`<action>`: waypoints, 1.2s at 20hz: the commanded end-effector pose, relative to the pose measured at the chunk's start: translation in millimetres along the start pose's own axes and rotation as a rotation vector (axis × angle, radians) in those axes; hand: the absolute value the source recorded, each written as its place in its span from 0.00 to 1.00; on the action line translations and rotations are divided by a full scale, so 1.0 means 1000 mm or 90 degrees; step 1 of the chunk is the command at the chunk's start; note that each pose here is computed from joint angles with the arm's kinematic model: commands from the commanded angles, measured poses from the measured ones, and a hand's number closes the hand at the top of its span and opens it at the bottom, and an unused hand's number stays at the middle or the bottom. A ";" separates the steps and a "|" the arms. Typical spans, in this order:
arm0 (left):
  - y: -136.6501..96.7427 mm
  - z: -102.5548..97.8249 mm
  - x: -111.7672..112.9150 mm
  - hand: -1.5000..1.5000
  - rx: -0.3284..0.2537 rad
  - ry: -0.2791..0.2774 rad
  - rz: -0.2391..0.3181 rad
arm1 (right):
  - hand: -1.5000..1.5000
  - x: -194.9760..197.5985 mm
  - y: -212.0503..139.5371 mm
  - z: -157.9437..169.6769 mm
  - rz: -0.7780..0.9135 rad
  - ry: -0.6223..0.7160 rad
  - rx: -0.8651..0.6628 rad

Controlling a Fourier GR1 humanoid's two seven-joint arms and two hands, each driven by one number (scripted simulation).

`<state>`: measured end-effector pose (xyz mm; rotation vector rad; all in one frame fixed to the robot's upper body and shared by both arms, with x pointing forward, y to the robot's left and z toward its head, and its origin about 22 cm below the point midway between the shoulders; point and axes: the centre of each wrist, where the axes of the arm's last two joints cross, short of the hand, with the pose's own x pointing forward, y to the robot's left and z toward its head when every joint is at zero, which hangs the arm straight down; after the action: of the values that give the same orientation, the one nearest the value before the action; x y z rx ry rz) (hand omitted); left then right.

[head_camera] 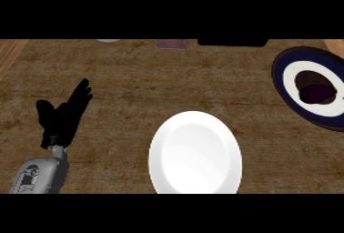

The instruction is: Pick the eggplant from the plate and place it in the plate

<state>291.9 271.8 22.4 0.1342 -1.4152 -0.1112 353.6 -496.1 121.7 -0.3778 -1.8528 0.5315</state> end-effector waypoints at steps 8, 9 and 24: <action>0.002 0.000 -0.003 0.50 0.014 0.000 0.007 | 0.00 0.004 -0.032 0.014 -0.318 0.036 0.044; 0.021 0.000 -0.007 0.50 0.025 -0.013 -0.004 | 0.00 0.003 -0.031 0.014 -0.331 0.052 0.056; 0.000 -0.003 0.010 0.50 -0.003 -0.016 0.008 | 0.00 0.002 -0.055 0.046 -0.367 0.035 0.036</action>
<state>292.4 274.2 23.1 0.1300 -1.4353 -0.1087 322.2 -539.2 141.4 0.0070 -1.6838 0.1343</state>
